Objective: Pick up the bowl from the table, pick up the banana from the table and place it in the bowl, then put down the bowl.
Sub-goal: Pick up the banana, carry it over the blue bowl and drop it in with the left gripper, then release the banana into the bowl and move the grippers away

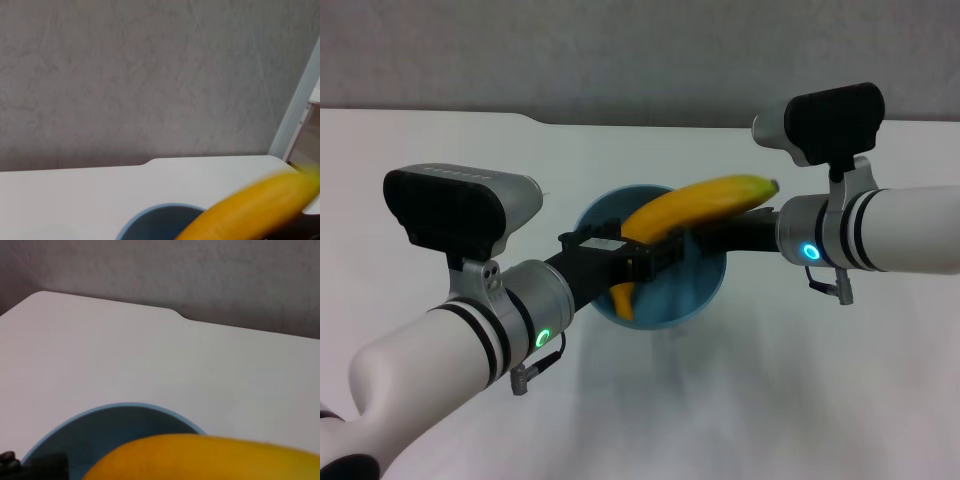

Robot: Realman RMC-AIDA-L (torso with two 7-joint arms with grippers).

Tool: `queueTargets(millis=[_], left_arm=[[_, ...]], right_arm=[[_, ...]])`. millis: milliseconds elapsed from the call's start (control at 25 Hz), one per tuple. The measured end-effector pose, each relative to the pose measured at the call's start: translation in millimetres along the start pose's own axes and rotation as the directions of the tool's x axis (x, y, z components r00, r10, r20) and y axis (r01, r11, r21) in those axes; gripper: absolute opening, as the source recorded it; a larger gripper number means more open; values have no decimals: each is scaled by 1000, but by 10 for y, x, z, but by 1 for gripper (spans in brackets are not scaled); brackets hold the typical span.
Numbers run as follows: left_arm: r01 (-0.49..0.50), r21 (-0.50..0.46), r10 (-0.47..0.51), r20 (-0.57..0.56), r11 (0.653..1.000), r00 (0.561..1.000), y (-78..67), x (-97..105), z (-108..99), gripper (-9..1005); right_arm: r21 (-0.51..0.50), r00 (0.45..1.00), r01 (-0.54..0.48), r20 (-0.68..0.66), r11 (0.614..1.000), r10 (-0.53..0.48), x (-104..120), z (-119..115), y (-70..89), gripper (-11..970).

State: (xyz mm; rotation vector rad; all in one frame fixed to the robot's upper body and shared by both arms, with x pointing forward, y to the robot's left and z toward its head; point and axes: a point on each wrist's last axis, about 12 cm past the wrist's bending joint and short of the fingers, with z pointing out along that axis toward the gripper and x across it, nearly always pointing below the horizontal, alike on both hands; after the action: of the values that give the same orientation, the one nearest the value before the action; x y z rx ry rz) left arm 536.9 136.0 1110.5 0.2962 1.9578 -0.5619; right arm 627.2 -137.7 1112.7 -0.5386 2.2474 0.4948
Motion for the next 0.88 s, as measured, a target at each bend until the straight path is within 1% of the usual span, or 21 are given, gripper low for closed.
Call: queueTargets(millis=[160, 240, 280, 320, 360, 480, 640, 680, 720, 800, 880], left_arm=[[-17, -7, 17, 9, 1000, 1000, 19, -17, -23, 813], [-37, -25, 38, 14, 999, 999, 66, -29, -48, 840], [-52, -46, 53, 15, 998, 998, 126, -40, -67, 854], [-52, -46, 53, 15, 998, 998, 126, -40, -67, 868], [-51, -56, 52, 16, 997, 999, 156, -47, -74, 882], [-33, -111, 35, 14, 993, 999, 331, -46, -108, 896], [5, -219, -5, 1, 976, 1000, 676, 5, -195, 895], [11, -239, -13, -5, 971, 1000, 741, 22, -211, 895], [22, -271, -27, -15, 962, 1000, 845, 54, -240, 895], [34, -310, -44, -23, 950, 999, 971, 95, -282, 895], [44, -331, -56, -27, 943, 998, 1039, 129, -308, 895]], right_arm=[[4, 1000, -7, -8, 1000, 7, 20, 1, -23, 33], [5, 1000, -14, -19, 1000, 14, 34, -1, -40, 33], [6, 999, -19, -29, 1000, 19, 39, -2, -53, 33], [6, 999, -23, -39, 1000, 24, 39, -2, -65, 33], [8, 998, -26, -49, 1000, 27, 36, 1, -77, 34], [11, 997, -25, -69, 1000, 26, 19, 22, -92, 34], [23, 993, -26, -114, 999, 28, -26, 75, -128, 34], [26, 992, -26, -126, 999, 29, -31, 87, -137, 34], [29, 990, -24, -135, 999, 28, -39, 99, -142, 34], [37, 988, -23, -153, 999, 28, -62, 125, -156, 34], [42, 984, -27, -172, 999, 34, -108, 144, -170, 34]])
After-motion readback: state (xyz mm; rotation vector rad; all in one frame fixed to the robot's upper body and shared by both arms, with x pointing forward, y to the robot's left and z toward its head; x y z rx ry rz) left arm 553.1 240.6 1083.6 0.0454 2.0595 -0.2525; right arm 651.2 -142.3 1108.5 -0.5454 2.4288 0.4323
